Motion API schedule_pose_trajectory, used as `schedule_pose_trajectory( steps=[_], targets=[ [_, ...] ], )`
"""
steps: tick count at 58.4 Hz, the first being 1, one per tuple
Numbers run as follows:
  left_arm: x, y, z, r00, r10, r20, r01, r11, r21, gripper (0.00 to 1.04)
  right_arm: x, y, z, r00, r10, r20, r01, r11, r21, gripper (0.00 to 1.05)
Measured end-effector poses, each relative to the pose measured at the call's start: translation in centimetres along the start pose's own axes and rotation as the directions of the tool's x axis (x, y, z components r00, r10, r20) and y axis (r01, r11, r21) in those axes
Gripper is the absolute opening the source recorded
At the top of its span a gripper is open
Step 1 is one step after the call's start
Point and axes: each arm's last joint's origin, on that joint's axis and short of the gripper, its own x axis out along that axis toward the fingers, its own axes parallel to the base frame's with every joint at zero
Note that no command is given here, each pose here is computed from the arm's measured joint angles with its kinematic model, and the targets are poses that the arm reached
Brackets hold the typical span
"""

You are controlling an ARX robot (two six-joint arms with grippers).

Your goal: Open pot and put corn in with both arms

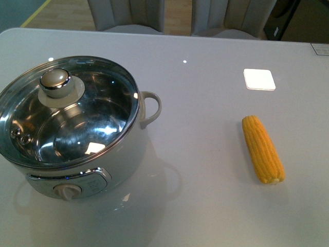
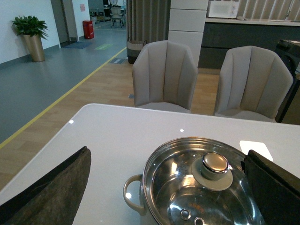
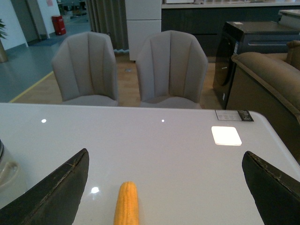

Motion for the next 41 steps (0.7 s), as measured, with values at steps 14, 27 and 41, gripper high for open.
schedule_pose_trajectory(
  steps=[14,27,41],
  targets=[
    [0.00,0.00,0.00,1.000,0.000,0.000,0.000,1.000,0.000,0.98,0.00,0.00,0.00,1.000,0.000,0.000,0.000,1.000,0.000,0.96],
    [0.00,0.00,0.00,1.000,0.000,0.000,0.000,1.000,0.000,0.98,0.00,0.00,0.00,1.000,0.000,0.000,0.000,1.000,0.000,0.96],
    [0.00,0.00,0.00,1.000,0.000,0.000,0.000,1.000,0.000,0.98,0.00,0.00,0.00,1.000,0.000,0.000,0.000,1.000,0.000,0.96]
  ],
)
